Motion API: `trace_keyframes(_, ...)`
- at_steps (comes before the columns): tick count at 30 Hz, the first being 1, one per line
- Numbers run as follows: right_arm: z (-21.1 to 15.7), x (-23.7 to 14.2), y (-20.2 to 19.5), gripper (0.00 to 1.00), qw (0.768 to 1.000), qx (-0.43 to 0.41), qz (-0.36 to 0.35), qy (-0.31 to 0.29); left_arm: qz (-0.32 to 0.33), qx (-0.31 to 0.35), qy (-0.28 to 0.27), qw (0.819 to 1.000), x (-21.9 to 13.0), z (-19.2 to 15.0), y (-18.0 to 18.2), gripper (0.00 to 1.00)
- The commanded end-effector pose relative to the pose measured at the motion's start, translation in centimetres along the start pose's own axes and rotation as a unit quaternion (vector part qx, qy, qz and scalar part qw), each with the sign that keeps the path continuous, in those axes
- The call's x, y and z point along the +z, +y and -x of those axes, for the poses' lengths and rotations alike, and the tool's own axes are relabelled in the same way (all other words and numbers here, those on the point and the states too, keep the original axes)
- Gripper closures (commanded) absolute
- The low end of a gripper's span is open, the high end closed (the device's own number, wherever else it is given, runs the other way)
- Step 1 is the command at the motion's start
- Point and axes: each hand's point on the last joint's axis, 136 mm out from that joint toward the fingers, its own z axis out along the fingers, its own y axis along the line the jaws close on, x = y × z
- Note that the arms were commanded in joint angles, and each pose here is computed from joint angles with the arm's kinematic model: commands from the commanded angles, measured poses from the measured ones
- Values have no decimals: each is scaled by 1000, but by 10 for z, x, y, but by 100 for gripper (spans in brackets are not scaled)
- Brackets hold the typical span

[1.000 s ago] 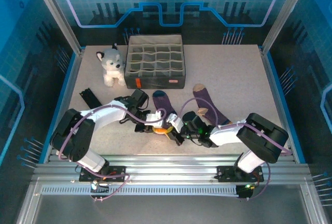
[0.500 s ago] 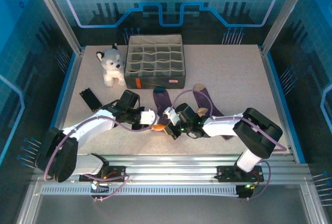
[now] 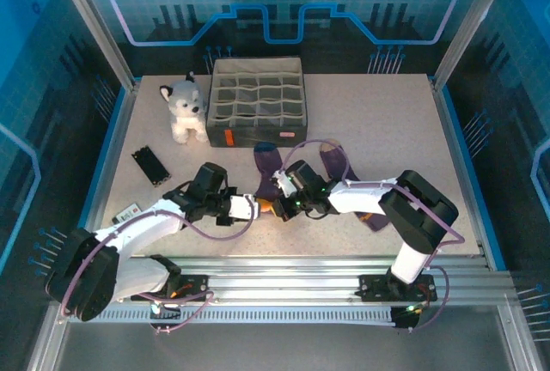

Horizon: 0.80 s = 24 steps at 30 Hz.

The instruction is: Roll the socks

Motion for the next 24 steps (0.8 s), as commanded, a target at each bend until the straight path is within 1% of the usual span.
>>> trace_keyframes(1,-12,1,-13,100,998,55,-14,37,25,1,0,1000,4,2,12,72)
trace_keyframes(3,-12,1,-13,100,997,65,-14,44,16,-19,1,1000,7,3,15,72)
trace_keyframes(8,-16,-2,-21,100,993,94,-22,62,2,-30,-5,1000,15,6,17,73)
trace_keyframes(9,-7,-3,-18,100,994,94,-18,55,1,-33,-6,999,16,7,18,73)
trace_keyframes(13,-7,-2,-21,100,991,110,-20,67,-8,-74,-1,997,20,11,28,72)
trace_keyframes(17,-7,0,-19,100,989,127,-7,72,-16,-110,15,994,22,11,33,72)
trace_keyframes(20,-7,-2,-17,100,989,130,-1,74,-8,-118,17,993,19,16,36,73)
trace_keyframes(24,-12,-10,-21,100,988,130,-2,81,38,-161,-7,986,3,44,53,73)
